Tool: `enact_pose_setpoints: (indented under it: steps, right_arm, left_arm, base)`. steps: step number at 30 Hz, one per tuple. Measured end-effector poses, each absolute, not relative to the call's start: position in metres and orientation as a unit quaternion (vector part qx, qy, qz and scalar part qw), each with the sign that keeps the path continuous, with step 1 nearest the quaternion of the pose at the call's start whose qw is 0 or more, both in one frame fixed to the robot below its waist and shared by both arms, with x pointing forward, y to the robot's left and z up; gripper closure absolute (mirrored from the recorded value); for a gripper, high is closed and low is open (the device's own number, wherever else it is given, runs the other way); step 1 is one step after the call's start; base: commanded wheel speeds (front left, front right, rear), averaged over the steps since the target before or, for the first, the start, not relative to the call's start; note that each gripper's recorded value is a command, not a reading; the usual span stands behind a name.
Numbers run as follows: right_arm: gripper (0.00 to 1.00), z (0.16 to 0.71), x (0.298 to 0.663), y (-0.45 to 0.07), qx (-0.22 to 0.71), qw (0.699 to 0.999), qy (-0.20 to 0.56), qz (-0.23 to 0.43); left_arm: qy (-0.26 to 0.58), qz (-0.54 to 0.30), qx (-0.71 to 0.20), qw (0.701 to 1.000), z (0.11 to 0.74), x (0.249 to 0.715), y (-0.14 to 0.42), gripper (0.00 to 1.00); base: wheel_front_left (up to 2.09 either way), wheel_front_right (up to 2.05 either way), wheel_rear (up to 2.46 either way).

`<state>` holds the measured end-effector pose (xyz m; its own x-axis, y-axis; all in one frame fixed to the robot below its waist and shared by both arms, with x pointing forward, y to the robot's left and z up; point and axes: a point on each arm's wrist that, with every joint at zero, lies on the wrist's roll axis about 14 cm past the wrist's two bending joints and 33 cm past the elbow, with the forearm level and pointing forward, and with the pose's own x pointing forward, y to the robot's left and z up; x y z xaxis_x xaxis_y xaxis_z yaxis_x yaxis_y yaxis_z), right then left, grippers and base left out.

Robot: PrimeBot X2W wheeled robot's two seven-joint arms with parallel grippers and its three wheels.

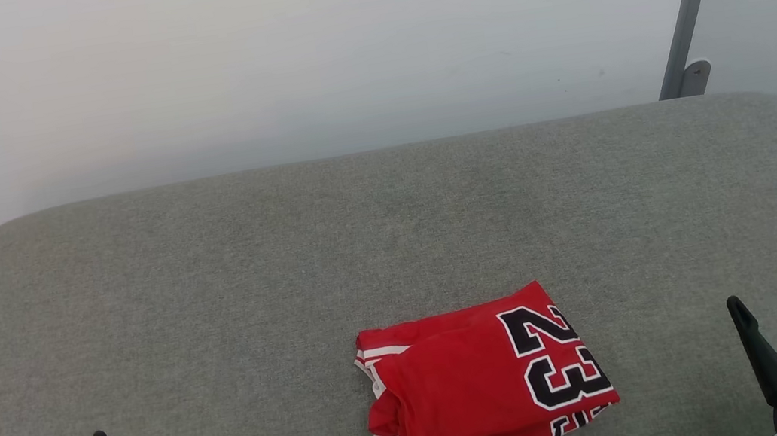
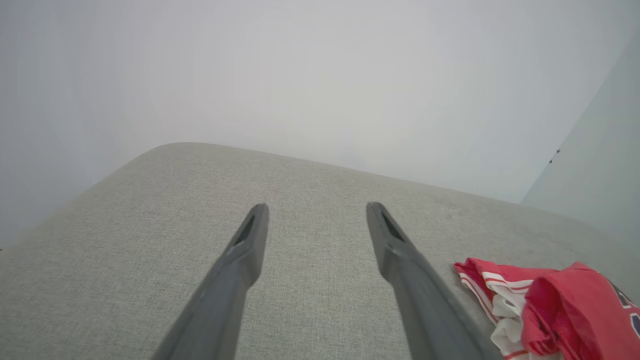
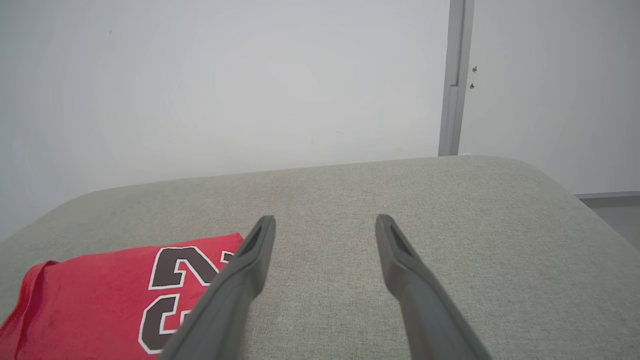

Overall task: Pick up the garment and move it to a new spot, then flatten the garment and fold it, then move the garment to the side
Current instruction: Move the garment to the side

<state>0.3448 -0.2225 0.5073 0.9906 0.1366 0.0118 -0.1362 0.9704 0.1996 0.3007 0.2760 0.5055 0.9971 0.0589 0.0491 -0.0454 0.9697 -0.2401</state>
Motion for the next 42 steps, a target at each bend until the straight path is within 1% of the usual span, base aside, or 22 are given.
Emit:
enact_pose_setpoints:
  steps: [17,23,26,32,38,42]
  right_arm:
    - [0.0,0.508,0.351,-0.205,0.101,0.99,0.011,0.094]
    - [0.0,0.499,0.359,-0.181,0.108,0.984,0.056,0.129]
    - [0.0,0.496,0.367,-0.162,0.105,0.978,0.087,0.16]
    - [0.0,0.471,0.377,-0.135,0.071,0.954,0.199,0.215]
    - [0.0,0.445,0.382,-0.117,0.03,0.916,0.308,0.253]
    - [0.0,0.431,0.388,-0.112,-0.01,0.892,0.364,0.269]
  left_arm:
    - [-0.034,0.022,-0.124,0.991,0.508,0.3,0.273,0.0]
    - [-0.033,0.03,-0.123,0.991,0.507,0.296,0.278,0.0]
    - [-0.032,0.039,-0.122,0.991,0.506,0.291,0.282,0.0]
    - [-0.029,0.062,-0.126,0.99,0.502,0.278,0.294,0.0]
    - [-0.016,0.084,-0.132,0.988,0.494,0.263,0.303,0.0]
    - [-0.006,0.098,-0.134,0.986,0.488,0.255,0.307,0.0]
  base:
    - [0.0,0.0,0.0]
    - [0.0,0.0,0.0]
    - [0.0,0.0,0.0]
    - [0.0,0.0,0.0]
    - [0.0,0.0,0.0]
    - [0.0,0.0,0.0]
